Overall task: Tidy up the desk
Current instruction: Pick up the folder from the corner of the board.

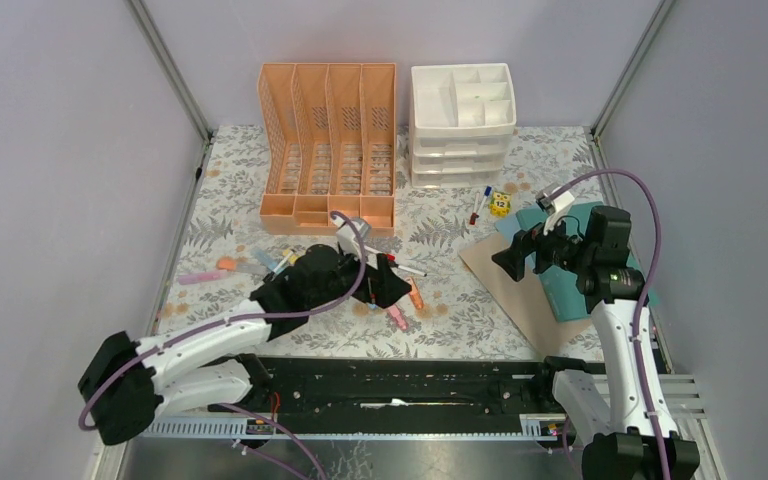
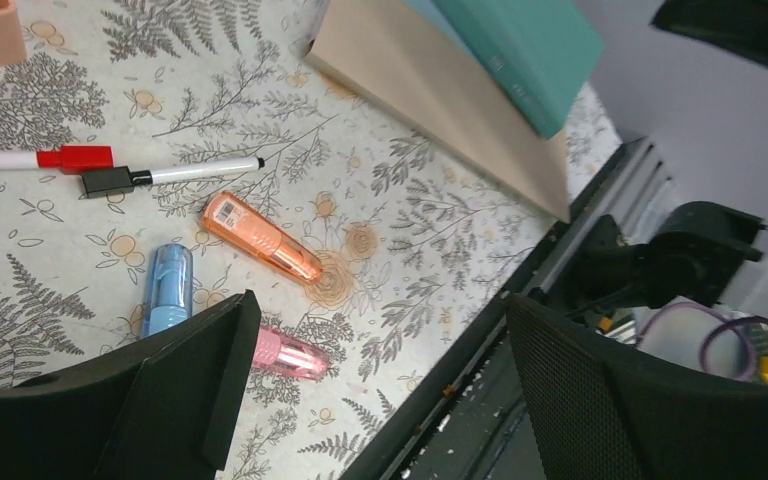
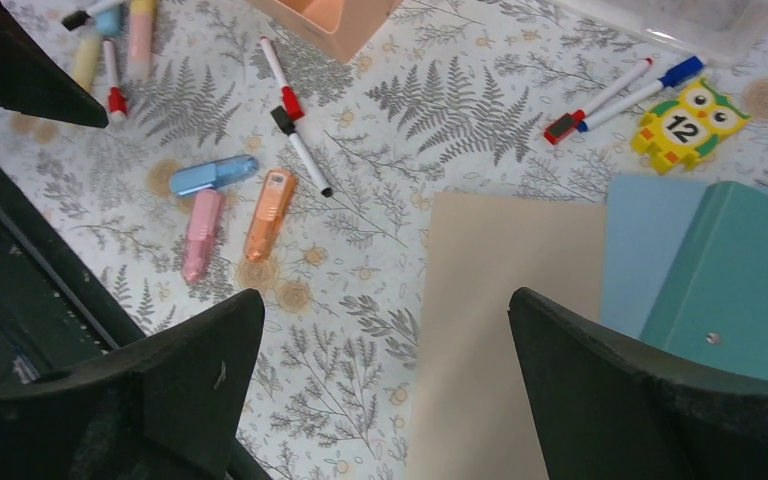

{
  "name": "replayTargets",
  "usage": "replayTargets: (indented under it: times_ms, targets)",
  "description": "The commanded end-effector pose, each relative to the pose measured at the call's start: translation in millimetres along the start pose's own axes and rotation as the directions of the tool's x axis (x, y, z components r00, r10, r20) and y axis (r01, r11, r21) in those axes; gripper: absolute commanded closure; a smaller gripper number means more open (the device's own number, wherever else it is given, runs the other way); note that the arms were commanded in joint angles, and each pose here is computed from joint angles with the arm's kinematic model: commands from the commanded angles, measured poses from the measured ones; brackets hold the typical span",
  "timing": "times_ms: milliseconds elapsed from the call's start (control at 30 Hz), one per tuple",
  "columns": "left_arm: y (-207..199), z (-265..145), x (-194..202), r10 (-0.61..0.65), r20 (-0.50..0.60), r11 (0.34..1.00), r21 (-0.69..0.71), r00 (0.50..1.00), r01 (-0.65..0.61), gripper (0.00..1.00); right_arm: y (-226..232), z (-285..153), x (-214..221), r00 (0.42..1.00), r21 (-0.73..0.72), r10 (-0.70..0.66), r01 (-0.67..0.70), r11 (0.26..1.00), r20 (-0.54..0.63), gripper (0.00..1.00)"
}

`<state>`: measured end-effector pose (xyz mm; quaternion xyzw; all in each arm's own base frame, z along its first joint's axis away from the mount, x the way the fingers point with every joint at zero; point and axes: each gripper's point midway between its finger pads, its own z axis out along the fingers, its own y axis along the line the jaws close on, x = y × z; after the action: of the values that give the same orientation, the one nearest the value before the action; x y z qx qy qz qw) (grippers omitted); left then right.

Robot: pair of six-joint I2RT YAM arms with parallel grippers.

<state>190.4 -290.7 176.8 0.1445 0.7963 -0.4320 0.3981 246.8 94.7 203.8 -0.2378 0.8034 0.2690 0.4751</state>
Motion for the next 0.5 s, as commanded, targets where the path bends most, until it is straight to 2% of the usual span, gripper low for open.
replayTargets:
  times_ms: [0,200,467]
  targets:
    - [-14.1,22.0,-32.2,0.073,0.101,0.997,-0.036,0.992,-0.070,0.01,-8.8,-9.1,-2.4,0.997,0.081,-0.077,0.077,0.994,-0.005,0.00]
    - [-19.8,43.7,-23.0,0.076,0.048,0.996,-0.038,0.996,-0.074,0.01,-10.3,-11.1,-0.5,0.997,0.101,-0.083,0.083,0.991,-0.006,0.00]
    - [-34.9,61.3,-21.1,0.022,0.043,0.999,0.035,0.999,-0.023,0.01,-13.9,-10.6,2.1,0.997,0.117,-0.073,0.075,0.990,-0.016,0.00]
